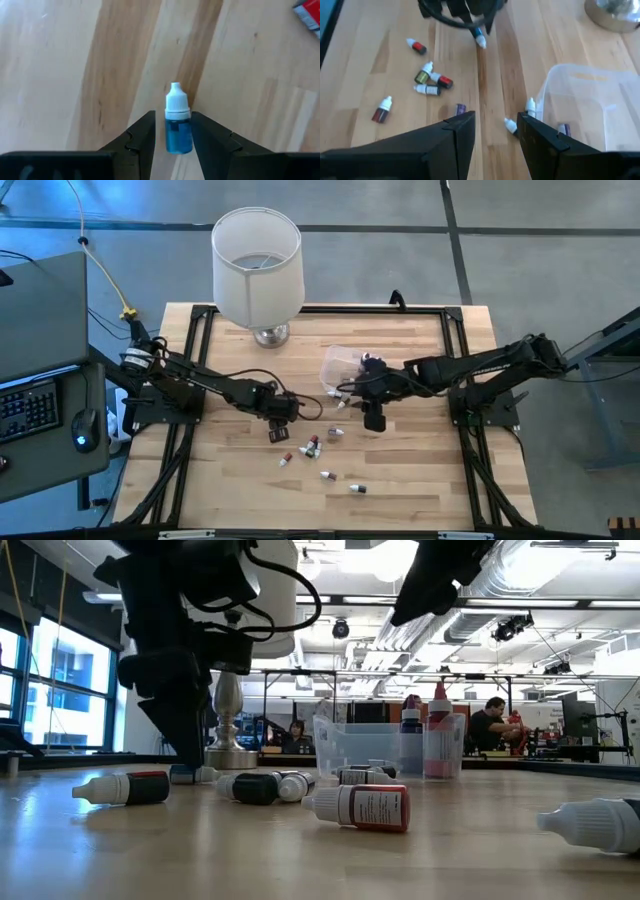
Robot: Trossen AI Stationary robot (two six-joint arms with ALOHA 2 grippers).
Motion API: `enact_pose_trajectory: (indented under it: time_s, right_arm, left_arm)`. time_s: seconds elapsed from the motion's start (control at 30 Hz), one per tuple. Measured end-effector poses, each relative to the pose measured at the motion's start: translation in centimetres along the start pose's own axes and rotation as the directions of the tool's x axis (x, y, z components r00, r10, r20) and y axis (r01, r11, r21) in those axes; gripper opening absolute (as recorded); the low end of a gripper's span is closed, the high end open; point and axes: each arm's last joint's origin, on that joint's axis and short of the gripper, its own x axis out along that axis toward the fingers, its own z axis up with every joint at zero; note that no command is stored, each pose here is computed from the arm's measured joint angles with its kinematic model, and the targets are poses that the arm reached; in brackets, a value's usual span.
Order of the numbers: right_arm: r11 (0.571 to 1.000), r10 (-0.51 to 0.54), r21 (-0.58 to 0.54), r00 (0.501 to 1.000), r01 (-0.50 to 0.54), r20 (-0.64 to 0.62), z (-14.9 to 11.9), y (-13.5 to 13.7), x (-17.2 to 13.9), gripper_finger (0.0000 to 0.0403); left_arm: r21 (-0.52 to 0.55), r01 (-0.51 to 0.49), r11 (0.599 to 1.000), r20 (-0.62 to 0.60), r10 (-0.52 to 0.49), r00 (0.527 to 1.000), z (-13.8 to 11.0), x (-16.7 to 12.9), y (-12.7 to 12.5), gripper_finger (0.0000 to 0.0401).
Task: Pick & Place food coloring
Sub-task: Put the left small blue food coloring bottle into the transparent bin
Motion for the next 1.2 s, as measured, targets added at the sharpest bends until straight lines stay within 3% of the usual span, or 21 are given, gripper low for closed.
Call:
enact_pose_trajectory:
  time_s: [0.13,0.43,0.7,0.93,1.1,1.2]
  right_arm:
    - [0.999,0.02,0.041,1.0,-0.021,0.018,0.2,0.1,0.0,0.0139]
    - [0.973,0.198,0.126,0.979,-0.192,-0.042,-0.3,1.3,-0.1,0.0139]
    - [0.979,0.201,0.075,0.969,-0.191,-0.146,-2.1,4.5,-0.7,0.0139]
    - [0.999,0.037,0.024,0.979,-0.033,-0.2,-4.1,7.1,-1.8,0.0139]
    - [0.989,0.104,-0.075,0.967,-0.125,-0.234,-5.4,9.4,-2.9,0.0139]
    - [0.972,0.183,-0.121,0.97,-0.203,-0.158,-6.3,10.8,-3.0,0.0139]
  left_arm:
    - [0.019,-0.014,1.0,0.006,0.014,1.0,0.0,0.0,0.0,0.0122]
    - [0.025,0.019,1.0,-0.064,-0.017,0.998,-0.2,2.0,-0.4,0.0122]
    - [0.024,0.012,1.0,-0.074,-0.01,0.997,-0.3,2.8,-0.5,0.0115]
    - [0.013,0.02,1.0,-0.061,-0.019,0.998,0.5,2.4,-0.8,0.0062]
    - [0.037,0.03,0.999,0.015,-0.031,0.999,2.9,1.1,-1.6,0.0078]
    - [0.057,0.027,0.998,0.099,-0.032,0.995,4.9,-0.4,-2.1,0.0086]
